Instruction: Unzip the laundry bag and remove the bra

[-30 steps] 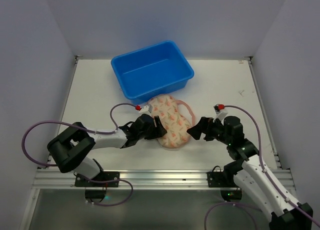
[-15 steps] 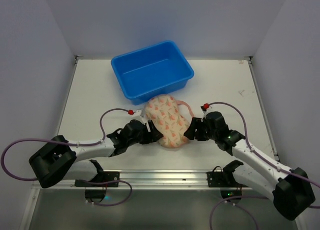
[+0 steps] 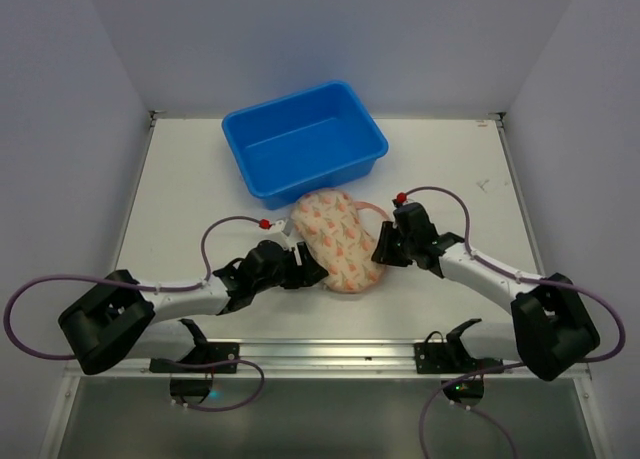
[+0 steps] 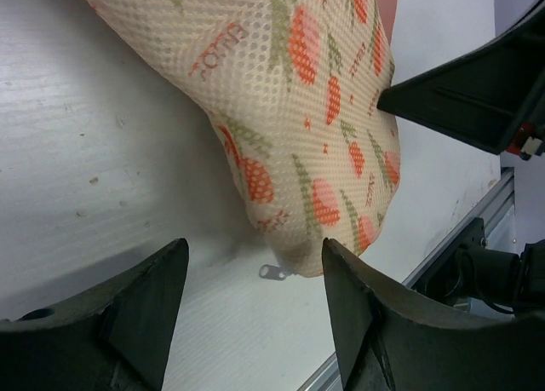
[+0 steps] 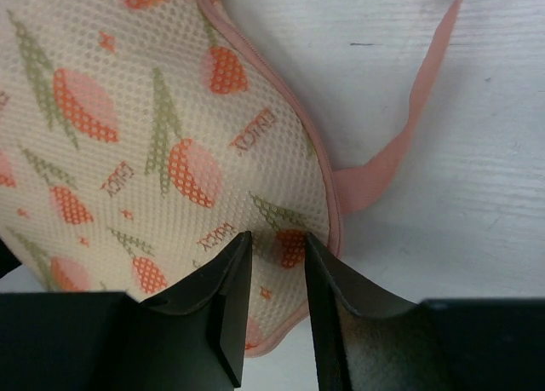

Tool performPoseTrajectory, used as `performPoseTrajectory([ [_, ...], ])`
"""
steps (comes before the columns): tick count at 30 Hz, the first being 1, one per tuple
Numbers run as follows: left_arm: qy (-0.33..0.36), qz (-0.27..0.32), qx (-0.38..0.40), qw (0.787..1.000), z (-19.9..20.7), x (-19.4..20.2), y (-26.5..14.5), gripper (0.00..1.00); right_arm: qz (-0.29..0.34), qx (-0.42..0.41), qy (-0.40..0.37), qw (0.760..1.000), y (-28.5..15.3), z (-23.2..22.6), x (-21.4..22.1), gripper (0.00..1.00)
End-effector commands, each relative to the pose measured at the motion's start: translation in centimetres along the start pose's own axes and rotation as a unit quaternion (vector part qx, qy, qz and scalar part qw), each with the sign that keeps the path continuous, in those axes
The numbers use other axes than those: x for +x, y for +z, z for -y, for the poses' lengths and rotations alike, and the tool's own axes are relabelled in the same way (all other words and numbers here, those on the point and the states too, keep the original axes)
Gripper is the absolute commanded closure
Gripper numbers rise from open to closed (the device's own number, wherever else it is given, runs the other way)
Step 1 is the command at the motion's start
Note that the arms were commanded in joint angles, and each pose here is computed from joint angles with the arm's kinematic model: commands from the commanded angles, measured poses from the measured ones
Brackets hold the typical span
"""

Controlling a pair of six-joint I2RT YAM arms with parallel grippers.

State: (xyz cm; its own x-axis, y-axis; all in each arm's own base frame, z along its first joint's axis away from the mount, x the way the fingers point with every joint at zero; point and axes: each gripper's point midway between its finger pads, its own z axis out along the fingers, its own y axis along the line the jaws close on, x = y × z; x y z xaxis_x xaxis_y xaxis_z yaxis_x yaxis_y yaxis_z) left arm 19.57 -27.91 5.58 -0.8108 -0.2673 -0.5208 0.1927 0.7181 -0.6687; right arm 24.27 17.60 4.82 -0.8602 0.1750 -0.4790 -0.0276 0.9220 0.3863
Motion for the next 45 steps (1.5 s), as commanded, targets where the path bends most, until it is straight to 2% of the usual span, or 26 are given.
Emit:
performPoseTrajectory([
  [1, 0.018, 0.012, 0.032, 0.999, 1.2, -0.6, 0.1, 0.33, 0.008, 0.013, 0.012, 1.0, 0.5, 0.6, -1.7, 0.66],
  [11, 0.042, 0.003, 0.081, 0.996, 2.8, -0.3, 0.8, 0.38, -0.029, 0.014, 0.009, 0.999, 1.9, 1.2, -1.2, 0.66],
  [16, 0.048, 0.012, 0.103, 0.993, 3.2, -0.6, 1.1, 0.45, -0.034, 0.014, 0.008, 0.999, 2.1, 1.5, -1.1, 0.66],
  [25, 0.048, 0.011, 0.143, 0.989, 4.7, -0.9, 2.3, 0.76, -0.035, 0.001, 0.003, 0.999, 2.2, 1.1, -1.1, 0.66],
  [28, 0.048, 0.006, 0.151, 0.987, 5.4, -1.0, 2.7, 0.9, -0.033, -0.004, 0.0, 0.999, 2.1, 0.9, -1.2, 0.65],
  [29, 0.047, 0.007, 0.153, 0.987, 5.6, -1.1, 2.7, 0.99, -0.031, -0.007, -0.002, 1.0, 2.0, 0.8, -1.3, 0.65],
  [34, 0.021, 0.004, 0.134, 0.991, 6.1, -1.8, 3.1, 1.0, 0.01, -0.019, -0.015, 1.0, -0.2, 0.1, -2.2, 0.58],
  [36, 0.005, 0.006, 0.125, 0.992, 6.8, -2.5, 3.3, 1.0, 0.045, -0.025, -0.025, 0.998, -2.2, -0.5, -2.9, 0.56],
  [39, -0.026, -0.021, 0.077, 0.996, 6.3, -2.2, 4.0, 1.0, 0.07, -0.056, -0.032, 0.995, -4.5, -2.5, -2.0, 0.5],
  [45, -0.087, -0.033, 0.034, 0.995, 7.8, -3.2, 4.7, 1.0, 0.107, -0.099, -0.039, 0.989, -7.0, -4.4, -0.1, 0.48],
])
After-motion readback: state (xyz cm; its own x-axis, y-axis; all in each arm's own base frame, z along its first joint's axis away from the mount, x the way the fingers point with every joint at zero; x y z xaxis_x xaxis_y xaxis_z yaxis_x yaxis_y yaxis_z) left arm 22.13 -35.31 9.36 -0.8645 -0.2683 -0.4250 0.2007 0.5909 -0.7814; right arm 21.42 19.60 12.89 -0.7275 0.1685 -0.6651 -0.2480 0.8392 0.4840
